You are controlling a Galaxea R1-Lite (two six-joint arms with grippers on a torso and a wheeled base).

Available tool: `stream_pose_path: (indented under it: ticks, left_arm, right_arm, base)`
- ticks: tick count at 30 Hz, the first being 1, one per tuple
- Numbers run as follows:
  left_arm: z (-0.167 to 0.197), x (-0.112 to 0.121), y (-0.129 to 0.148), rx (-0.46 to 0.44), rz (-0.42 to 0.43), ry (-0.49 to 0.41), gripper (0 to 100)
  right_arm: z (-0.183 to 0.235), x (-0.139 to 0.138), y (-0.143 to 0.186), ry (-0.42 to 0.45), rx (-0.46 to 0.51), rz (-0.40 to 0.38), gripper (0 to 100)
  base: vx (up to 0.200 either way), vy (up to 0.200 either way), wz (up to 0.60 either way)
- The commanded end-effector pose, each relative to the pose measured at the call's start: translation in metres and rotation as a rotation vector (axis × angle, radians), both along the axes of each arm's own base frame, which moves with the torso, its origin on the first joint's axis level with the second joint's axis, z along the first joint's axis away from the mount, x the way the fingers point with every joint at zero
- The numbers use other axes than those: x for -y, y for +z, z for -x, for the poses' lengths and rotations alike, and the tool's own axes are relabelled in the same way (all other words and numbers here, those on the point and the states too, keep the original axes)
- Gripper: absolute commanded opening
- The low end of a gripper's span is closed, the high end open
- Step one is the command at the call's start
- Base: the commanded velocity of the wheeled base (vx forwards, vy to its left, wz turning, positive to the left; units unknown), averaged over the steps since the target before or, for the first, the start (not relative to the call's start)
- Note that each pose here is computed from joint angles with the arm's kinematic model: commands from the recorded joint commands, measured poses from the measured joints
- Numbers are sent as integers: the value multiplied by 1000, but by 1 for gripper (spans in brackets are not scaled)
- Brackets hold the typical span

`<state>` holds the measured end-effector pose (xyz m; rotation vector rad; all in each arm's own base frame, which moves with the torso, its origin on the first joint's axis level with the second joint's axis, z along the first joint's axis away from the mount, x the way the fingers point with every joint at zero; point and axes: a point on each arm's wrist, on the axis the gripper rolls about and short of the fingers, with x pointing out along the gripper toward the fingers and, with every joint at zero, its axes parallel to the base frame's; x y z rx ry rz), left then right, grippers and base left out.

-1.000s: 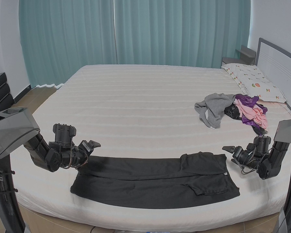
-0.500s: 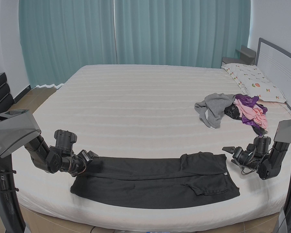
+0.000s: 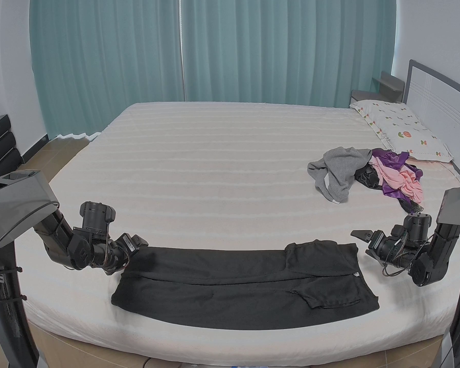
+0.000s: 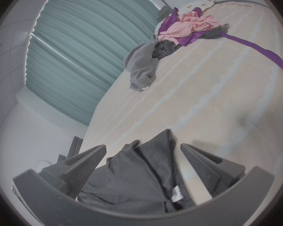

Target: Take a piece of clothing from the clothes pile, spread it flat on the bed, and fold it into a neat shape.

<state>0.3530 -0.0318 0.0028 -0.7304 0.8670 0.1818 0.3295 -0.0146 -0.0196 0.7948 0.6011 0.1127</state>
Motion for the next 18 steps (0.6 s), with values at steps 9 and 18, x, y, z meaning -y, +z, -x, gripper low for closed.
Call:
stream_pose_path:
  ticks: [9, 18]
  left_arm:
    - [-4, -5, 16, 54, 31, 17, 100]
    - [-3, -5, 24, 58, 98, -5, 100]
  right_arm:
    - [15, -40, -2, 188, -14, 49, 100]
    - [3, -36, -19, 206, -8, 97, 100]
  base:
    - [0, 0, 0]
    - [0, 0, 0]
